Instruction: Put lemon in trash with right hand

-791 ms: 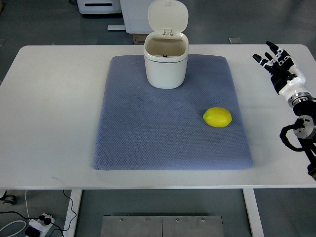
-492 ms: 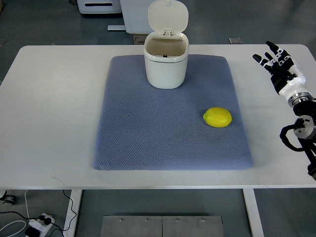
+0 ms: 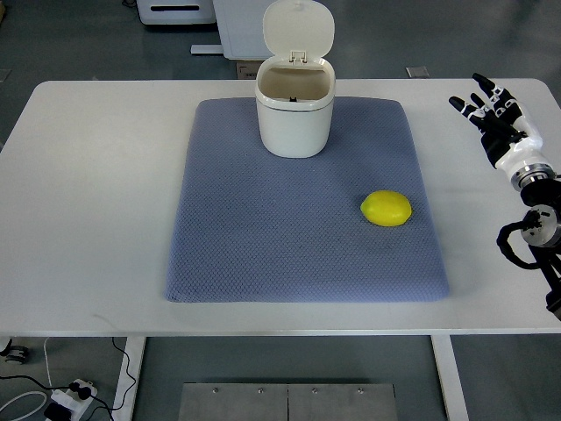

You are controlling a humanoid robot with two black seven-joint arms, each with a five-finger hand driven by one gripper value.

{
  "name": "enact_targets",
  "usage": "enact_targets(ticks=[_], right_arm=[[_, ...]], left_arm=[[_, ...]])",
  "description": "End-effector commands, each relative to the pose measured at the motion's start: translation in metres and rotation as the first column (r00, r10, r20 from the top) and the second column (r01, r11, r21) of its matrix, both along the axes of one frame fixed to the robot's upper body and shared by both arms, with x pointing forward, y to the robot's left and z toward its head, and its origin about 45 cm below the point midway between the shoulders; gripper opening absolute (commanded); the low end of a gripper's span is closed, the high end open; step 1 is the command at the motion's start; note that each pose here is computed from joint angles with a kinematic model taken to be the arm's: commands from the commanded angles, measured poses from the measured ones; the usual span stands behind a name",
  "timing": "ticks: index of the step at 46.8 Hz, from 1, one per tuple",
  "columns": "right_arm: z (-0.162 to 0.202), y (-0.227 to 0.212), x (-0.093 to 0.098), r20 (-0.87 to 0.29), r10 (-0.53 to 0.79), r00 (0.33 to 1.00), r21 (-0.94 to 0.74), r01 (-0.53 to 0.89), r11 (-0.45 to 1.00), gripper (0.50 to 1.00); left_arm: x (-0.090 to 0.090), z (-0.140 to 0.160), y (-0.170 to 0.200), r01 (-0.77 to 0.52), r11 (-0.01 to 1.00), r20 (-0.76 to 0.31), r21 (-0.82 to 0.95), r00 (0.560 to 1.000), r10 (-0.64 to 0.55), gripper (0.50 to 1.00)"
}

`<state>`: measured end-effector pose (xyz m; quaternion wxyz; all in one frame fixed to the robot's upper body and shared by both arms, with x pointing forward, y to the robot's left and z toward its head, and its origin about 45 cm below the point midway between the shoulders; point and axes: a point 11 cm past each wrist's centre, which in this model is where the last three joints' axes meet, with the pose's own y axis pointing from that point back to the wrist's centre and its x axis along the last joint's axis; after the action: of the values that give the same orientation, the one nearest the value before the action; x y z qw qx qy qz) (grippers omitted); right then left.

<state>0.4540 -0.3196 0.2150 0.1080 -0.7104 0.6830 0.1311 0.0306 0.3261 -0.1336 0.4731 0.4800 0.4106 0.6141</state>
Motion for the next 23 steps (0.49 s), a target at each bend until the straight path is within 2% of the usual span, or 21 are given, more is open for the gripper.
enact_targets(ticks=[1,23], right_arm=[[-0.0008,-0.0005,-0.0006,-0.002,-0.001,1.0,-0.001,0.001,1.0,1.0],[0.0033,-0.0021,0.0008,0.007,0.0,1.0,-0.005,0.0,1.0,1.0]], left_arm=[[0.0,0.0,0.0,0.0,1.0,0.0,0.0,1.0,0.0,1.0],[0.0,0.0,0.0,0.0,1.0,0.0,0.0,1.0,0.0,1.0]])
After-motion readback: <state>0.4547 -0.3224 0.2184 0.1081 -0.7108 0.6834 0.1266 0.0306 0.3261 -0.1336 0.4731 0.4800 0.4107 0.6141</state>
